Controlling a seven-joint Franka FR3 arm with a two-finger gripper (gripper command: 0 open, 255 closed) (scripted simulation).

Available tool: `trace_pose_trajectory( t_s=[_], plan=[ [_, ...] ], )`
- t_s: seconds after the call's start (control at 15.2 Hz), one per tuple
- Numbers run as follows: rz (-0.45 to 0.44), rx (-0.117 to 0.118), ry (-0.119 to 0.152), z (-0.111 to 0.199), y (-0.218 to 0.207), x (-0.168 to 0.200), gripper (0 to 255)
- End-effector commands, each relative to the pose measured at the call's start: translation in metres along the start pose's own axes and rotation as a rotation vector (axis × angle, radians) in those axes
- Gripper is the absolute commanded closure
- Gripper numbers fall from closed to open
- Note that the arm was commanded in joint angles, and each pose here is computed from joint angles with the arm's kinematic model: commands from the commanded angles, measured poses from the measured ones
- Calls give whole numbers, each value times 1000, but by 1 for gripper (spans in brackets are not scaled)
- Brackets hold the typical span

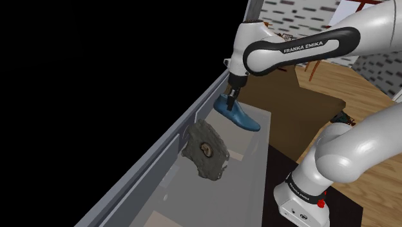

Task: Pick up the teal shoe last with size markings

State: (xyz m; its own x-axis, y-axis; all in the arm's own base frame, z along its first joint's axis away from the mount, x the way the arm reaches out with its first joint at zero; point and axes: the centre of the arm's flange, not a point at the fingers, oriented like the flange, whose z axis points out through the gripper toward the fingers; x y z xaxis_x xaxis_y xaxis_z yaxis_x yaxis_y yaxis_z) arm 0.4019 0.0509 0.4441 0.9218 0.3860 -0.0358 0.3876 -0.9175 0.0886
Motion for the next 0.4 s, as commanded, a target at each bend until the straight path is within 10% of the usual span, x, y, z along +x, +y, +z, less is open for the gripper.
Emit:
trace_pose_trajectory(
  t_s=[0.0, 0.33],
  plan=[
    [0, 0, 0, -12, 2, 0, 255],
    [0, 0, 0, -28, 3, -1, 255]
  ],
)
